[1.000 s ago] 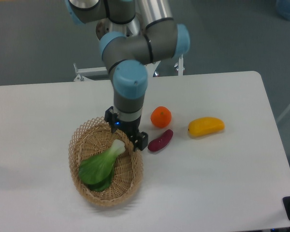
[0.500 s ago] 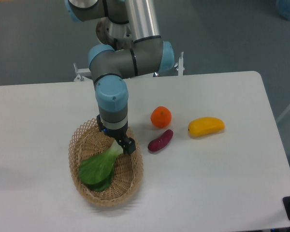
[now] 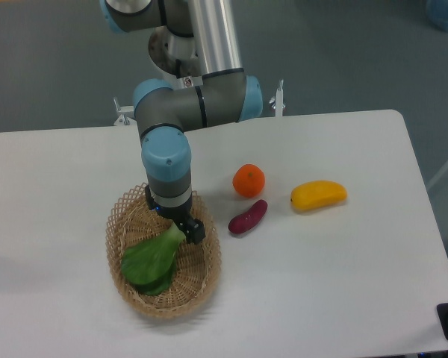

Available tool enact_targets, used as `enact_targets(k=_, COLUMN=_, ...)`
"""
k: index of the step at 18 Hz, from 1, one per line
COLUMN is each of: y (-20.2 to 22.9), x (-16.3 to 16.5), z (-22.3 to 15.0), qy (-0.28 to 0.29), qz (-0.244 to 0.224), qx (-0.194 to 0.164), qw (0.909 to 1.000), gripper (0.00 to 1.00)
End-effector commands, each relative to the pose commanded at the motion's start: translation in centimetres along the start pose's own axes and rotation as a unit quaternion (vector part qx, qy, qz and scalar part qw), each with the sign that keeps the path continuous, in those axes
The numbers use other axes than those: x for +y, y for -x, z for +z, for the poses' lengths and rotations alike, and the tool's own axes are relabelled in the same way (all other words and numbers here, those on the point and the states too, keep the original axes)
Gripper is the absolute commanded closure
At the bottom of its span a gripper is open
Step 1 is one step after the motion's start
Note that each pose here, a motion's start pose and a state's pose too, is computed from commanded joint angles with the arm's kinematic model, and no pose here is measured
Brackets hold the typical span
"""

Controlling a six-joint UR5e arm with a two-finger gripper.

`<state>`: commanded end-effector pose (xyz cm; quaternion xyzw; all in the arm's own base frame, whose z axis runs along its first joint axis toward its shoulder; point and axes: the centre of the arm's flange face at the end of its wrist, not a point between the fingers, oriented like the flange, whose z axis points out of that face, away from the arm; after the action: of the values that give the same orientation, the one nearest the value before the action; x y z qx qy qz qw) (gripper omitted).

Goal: Pick up the green vegetable from the basket
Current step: 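Lower the gripper onto the white stem of the bok choy, then close the gripper around the bok choy stem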

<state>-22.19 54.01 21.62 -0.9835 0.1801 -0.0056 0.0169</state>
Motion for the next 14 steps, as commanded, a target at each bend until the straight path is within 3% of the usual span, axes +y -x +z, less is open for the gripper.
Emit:
enact_targets(k=9, y=-0.19, x=0.05, z=0.67, qy=0.003, qz=0.0, qx=0.005, qw=1.0, gripper=0.0)
enact_targets(k=12, y=-0.15, x=0.1, z=0.67, qy=0.005, qz=0.001, qx=0.002, qw=1.0, gripper=0.19)
enact_targets(k=14, y=-0.04, x=0.27, z=0.67, qy=0.014, qz=0.003, qx=-0.004, qw=0.9999, gripper=0.22)
